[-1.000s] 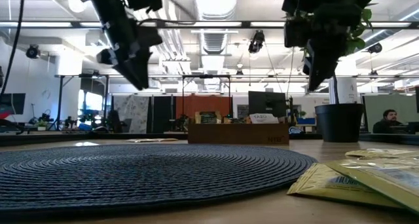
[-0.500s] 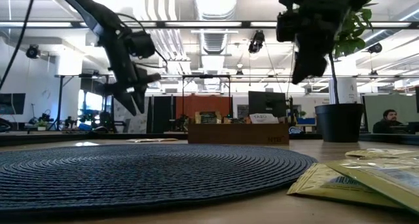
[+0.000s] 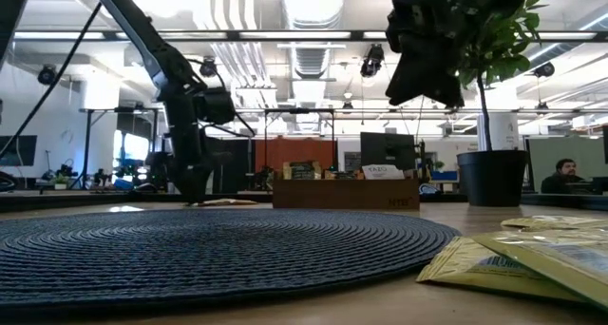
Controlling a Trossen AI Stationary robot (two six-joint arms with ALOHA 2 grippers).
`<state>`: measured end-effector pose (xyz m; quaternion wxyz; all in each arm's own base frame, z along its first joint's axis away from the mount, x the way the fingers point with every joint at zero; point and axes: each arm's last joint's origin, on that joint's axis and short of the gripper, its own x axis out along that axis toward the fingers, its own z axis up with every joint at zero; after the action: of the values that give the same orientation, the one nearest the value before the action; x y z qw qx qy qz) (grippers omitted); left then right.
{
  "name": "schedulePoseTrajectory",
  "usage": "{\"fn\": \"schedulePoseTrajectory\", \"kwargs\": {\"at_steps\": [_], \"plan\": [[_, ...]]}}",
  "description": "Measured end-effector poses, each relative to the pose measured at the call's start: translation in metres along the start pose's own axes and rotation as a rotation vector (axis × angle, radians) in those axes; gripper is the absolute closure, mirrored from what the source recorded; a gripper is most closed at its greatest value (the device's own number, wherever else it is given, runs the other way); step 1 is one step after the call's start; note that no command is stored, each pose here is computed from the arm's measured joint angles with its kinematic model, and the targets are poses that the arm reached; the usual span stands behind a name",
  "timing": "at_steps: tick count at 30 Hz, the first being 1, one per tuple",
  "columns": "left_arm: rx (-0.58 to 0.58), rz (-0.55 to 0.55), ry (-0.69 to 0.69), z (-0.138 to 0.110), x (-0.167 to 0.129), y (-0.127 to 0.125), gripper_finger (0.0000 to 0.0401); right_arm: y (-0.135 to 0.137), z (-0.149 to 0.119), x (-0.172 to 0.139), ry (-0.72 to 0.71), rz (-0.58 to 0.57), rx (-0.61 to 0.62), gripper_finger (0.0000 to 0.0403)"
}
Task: Pick & Place Tea
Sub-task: Put the orange tea bag into the middle section of the wooden organizer
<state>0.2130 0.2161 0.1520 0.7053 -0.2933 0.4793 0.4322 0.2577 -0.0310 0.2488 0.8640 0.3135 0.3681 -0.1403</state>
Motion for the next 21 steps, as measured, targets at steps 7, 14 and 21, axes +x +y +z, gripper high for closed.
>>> {"fn": "schedulePoseTrajectory", "kwargs": {"at_steps": [7,14,21], "plan": [[-0.008,-0.04,0.035,-0.003,-0.001,-0.005,0.0286,0.001,0.003,0.0,-0.037,-0.008,0.035,0.033],[0.071,-0.165,0.155,-0.024,-0.011,-0.033,0.0286,0.002,0.004,0.003,-0.05,0.0,0.035,0.0334],[0.115,-0.218,0.149,-0.037,-0.032,-0.057,0.0286,0.002,0.007,0.03,-0.01,0.046,0.025,0.0335]]}}
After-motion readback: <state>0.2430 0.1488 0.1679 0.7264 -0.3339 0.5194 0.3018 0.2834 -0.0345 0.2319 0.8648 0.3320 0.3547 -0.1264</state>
